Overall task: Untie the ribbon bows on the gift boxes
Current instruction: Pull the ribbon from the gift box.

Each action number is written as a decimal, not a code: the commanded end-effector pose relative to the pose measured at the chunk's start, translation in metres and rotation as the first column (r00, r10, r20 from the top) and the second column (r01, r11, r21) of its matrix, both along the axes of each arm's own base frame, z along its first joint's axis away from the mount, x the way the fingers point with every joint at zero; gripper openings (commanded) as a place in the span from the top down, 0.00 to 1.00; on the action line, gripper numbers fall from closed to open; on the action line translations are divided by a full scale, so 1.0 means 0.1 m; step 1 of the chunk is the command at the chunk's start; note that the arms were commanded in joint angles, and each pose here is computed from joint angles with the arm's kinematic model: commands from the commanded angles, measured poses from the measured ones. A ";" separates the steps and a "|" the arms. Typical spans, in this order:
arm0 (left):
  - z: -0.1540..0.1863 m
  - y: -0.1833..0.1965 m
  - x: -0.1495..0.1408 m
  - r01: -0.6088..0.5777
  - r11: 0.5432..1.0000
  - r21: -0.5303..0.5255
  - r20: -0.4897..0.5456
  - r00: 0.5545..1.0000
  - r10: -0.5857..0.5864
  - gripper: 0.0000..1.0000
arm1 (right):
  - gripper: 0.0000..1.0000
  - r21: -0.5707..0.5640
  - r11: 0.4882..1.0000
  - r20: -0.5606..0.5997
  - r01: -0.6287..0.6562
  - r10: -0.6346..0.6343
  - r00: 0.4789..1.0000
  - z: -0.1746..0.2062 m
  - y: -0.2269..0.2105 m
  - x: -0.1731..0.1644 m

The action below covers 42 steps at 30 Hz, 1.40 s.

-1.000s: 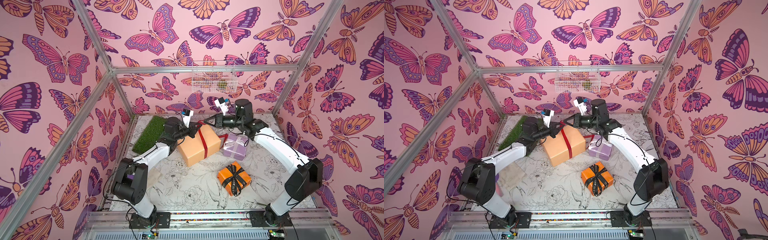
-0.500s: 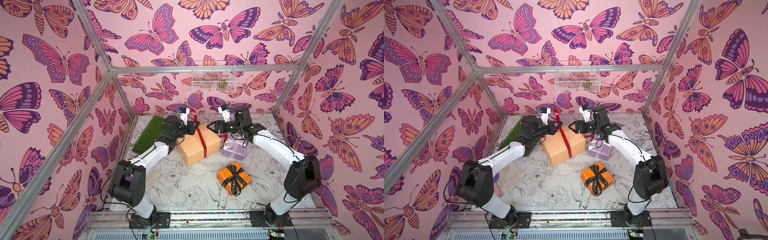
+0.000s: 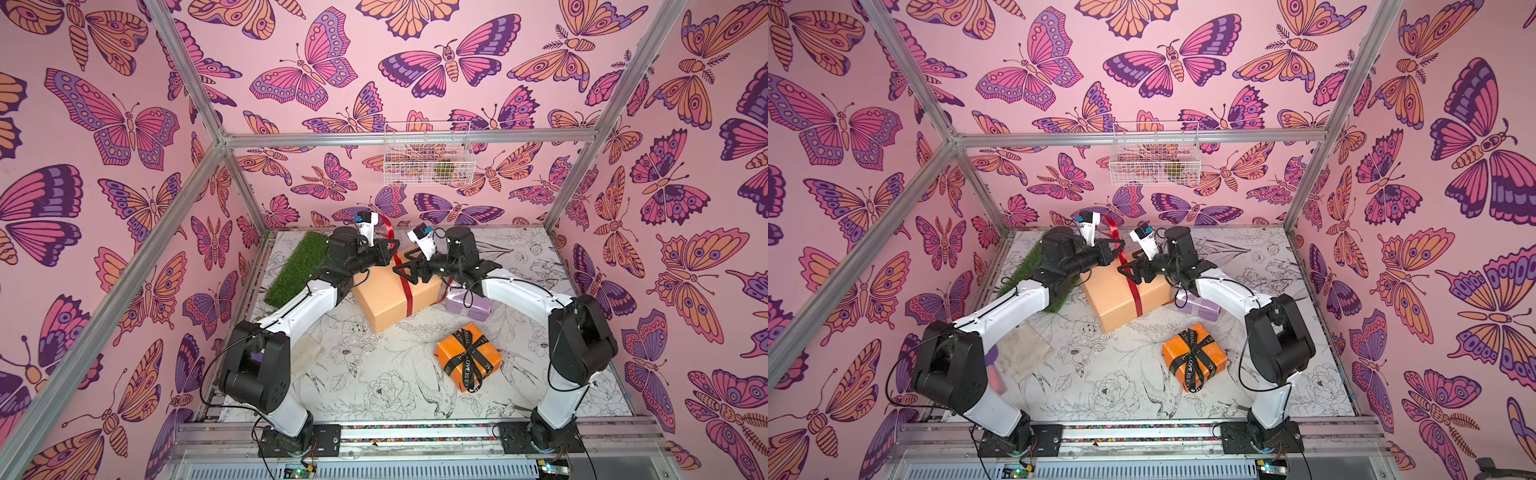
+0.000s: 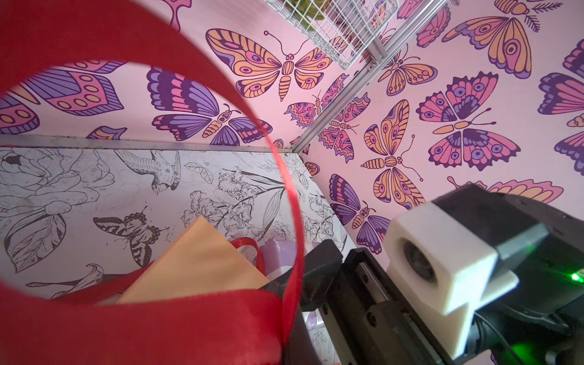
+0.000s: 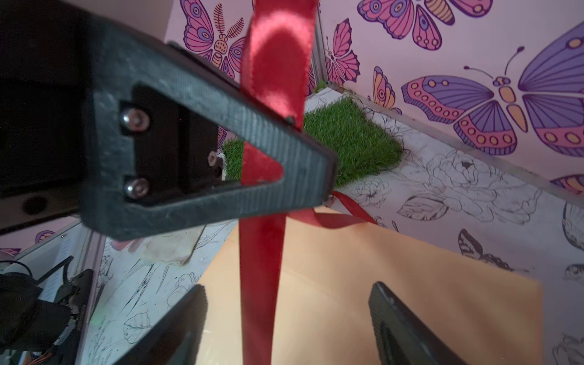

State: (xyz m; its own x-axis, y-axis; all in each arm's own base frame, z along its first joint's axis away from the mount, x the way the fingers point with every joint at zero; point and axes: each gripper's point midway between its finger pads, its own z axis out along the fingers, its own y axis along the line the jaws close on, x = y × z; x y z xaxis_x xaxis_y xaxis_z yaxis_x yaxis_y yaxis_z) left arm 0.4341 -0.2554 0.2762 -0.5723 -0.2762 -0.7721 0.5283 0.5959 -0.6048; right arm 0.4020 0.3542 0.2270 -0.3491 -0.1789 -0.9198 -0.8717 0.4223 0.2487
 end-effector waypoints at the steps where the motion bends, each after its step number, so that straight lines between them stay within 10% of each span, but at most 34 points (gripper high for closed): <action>1: -0.06 -0.05 -0.07 0.025 1.000 -0.007 -0.036 0.999 -0.025 1.00 | 0.20 0.054 0.998 0.139 -0.036 0.028 0.990 0.13 0.14 0.10; 16: -0.19 -0.08 -0.12 0.034 0.999 -0.041 -0.109 0.993 -0.039 1.00 | 0.59 0.169 0.981 0.221 0.097 -0.133 0.966 0.21 0.16 0.50; 18: -0.21 -0.08 -0.12 0.030 0.999 -0.043 -0.112 0.993 -0.034 1.00 | 0.68 0.169 0.980 0.217 0.108 -0.143 0.966 0.18 0.15 0.53; 20: -0.20 -0.07 -0.12 0.023 0.999 -0.045 -0.107 0.994 -0.027 1.00 | 0.97 0.162 0.982 0.201 0.099 -0.131 0.971 0.15 0.17 0.51; 24: -0.14 -0.02 -0.07 -0.005 0.999 -0.039 -0.086 0.996 0.002 1.00 | 1.00 0.156 0.983 0.156 0.100 -0.125 0.980 0.09 0.16 0.47; 28: -0.13 0.16 0.04 -0.076 0.997 -0.022 -0.102 0.992 0.074 0.61 | 1.00 0.166 0.977 0.101 0.130 -0.148 0.984 0.03 0.10 0.43; 30: -0.16 0.34 0.09 -0.131 0.991 0.022 -0.130 0.983 0.133 0.01 | 1.00 0.162 0.972 0.039 0.172 -0.180 0.983 -0.01 0.07 0.45; 36: -0.40 0.99 0.02 -0.292 0.920 0.260 -0.198 0.917 0.347 0.00 | 1.00 0.117 0.960 -0.193 0.256 -0.231 0.954 -0.12 0.04 0.49; 42: -0.53 0.78 -0.31 -0.167 0.946 0.279 -0.225 0.946 0.233 0.00 | 1.00 0.061 0.946 -0.358 0.318 -0.277 0.892 -0.21 0.03 0.50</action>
State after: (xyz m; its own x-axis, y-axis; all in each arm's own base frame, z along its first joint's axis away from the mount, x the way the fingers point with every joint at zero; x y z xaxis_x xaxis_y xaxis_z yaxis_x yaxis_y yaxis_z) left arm 0.4234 -0.1676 0.2458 -0.6459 -0.3065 -0.6992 0.2042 0.8131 -0.5451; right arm 0.4512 0.3608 0.2017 -0.5846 0.0474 -0.8099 -0.6464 0.5761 0.5003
